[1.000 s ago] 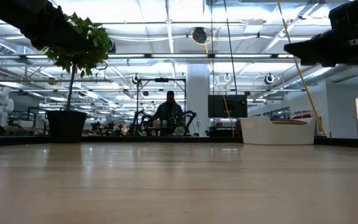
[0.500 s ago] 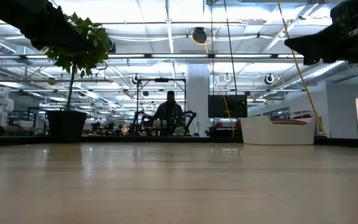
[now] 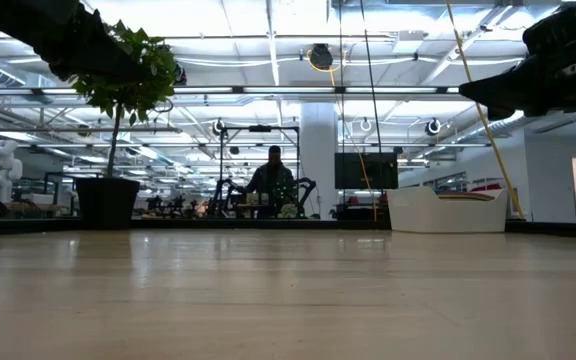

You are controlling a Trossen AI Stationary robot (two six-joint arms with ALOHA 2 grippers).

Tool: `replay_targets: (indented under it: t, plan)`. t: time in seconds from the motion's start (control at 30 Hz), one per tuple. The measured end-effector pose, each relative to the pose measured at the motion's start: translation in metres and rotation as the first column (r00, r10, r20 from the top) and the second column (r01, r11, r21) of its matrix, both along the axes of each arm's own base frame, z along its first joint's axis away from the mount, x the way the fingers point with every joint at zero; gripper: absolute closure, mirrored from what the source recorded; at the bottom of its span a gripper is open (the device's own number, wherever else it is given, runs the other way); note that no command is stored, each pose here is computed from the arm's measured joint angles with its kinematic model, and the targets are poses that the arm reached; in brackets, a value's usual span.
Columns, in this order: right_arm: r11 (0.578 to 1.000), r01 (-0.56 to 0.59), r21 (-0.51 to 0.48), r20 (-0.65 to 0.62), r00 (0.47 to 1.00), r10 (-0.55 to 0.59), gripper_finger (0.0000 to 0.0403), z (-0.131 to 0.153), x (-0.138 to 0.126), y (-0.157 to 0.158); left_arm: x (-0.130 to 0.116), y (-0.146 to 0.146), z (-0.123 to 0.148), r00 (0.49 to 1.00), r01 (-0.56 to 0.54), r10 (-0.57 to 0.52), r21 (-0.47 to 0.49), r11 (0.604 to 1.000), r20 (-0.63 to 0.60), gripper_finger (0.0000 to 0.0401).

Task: Nest measuring cups in basket
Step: Return to Home Position

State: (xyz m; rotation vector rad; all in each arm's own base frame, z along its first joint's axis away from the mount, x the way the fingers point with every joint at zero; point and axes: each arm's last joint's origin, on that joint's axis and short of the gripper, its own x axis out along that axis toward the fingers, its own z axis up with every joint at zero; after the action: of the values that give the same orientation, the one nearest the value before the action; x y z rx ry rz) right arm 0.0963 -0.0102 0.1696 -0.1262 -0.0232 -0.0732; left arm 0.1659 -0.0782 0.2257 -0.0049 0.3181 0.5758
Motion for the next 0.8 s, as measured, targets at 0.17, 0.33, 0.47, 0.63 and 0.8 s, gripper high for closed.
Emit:
replay_targets:
  t: [0.17,0.33,0.47,0.63,0.8]
  plan:
    - [1.0,0.002,0.027,-0.005,1.0,-0.002,0.0403,-0.0006,0.0,0.0,0.0005,0.0014,0.0,1.0,-0.008,0.008,0.015,1.0,-0.006,0.0395]
    - [0.999,-0.024,0.035,-0.009,1.0,0.024,0.0403,-0.0011,0.0003,0.0024,0.002,0.0049,0.0,1.0,-0.027,0.028,0.019,0.999,-0.009,0.0395]
    - [0.999,-0.028,0.035,-0.014,1.0,0.028,0.0403,-0.0015,0.0005,0.0042,0.0031,0.0073,0.0001,0.999,-0.042,0.043,0.018,0.999,-0.008,0.0395]
    - [0.999,-0.029,0.024,-0.018,0.999,0.03,0.0403,-0.0019,0.0006,0.0056,0.0033,0.0074,0.0,0.999,-0.038,0.038,0.014,0.999,-0.01,0.0395]
    - [0.999,-0.034,0.035,-0.032,0.999,0.035,0.0403,-0.003,0.0016,0.0061,0.0008,0.0039,-0.0071,1.0,-0.012,0.013,0.051,0.999,-0.01,0.0395]
